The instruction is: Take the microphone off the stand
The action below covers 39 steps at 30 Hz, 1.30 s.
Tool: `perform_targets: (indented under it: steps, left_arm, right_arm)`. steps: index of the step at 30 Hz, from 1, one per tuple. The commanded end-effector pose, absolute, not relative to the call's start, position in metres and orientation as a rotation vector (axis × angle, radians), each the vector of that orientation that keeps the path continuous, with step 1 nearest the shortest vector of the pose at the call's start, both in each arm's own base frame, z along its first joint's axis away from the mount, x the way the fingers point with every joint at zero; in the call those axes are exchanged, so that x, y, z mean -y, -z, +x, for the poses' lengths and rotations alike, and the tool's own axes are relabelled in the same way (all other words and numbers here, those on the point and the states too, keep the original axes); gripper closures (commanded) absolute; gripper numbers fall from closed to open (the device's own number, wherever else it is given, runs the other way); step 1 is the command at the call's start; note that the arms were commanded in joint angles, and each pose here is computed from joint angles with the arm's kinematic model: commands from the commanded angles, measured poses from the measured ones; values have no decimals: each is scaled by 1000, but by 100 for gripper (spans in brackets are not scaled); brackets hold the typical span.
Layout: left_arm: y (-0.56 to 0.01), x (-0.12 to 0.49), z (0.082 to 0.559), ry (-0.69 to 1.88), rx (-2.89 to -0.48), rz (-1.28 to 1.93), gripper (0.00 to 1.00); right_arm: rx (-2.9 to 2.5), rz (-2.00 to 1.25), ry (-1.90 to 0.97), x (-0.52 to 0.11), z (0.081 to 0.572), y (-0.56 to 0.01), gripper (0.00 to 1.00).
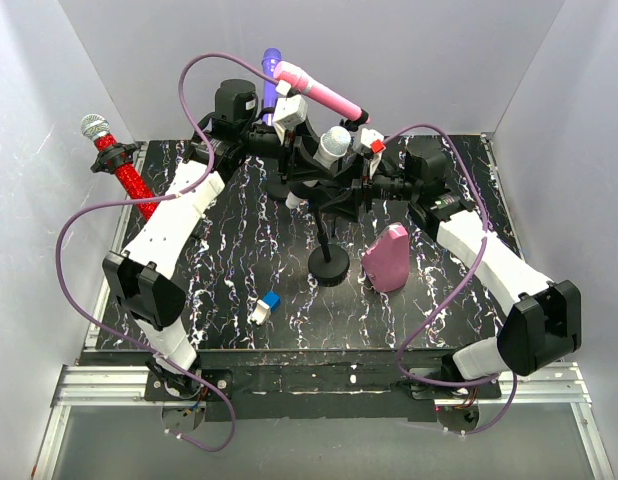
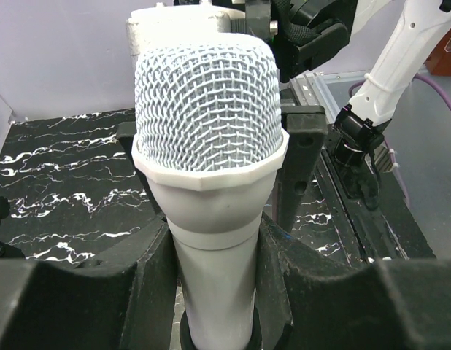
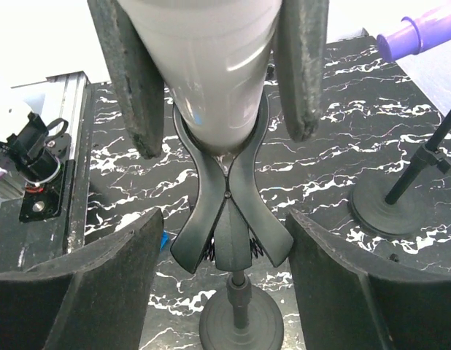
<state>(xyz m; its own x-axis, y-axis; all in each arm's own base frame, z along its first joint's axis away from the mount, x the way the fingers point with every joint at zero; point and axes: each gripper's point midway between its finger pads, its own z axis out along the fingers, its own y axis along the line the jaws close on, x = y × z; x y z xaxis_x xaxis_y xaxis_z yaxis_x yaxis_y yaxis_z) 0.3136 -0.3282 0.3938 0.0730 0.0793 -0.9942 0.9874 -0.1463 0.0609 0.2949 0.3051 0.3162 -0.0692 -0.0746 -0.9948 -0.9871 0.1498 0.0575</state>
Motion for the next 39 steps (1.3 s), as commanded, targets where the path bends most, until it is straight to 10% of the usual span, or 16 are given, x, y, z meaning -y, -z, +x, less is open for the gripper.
perform_targets:
  steps: [1,9,16,21,26,31,39]
  left_arm:
    - [-414,324,308,1166,-1065,1431,100]
    - [-420,324,311,1144,-1061,1422,100]
    - [-442,326,314,1126,-1032,1409,100]
    - [-437,325,311,1136,-1039,1414,100]
    - [-429,324,311,1139,-1054,1410,100]
    - [-431,324,310,1134,-1053,1405,100]
    - [-436,323,309,1125,-1044,1404,100]
  right_arm:
    - [-1275,-1152,-1113,-309,290,-340,32]
    - [-1278,-1184,-1138,-307,278,-333,98]
    - [-1317,-1171,-1128,-303,277,-323,97]
    - [-1281,-1187,-1134,-306,271,-332,21]
    - [-1272,-1204,-1157,-311,269,-332,16]
    - [-1284,-1210,-1166,-314,270,-326,29]
    - [-1328,-1206,-1107,-312,277,-312,81]
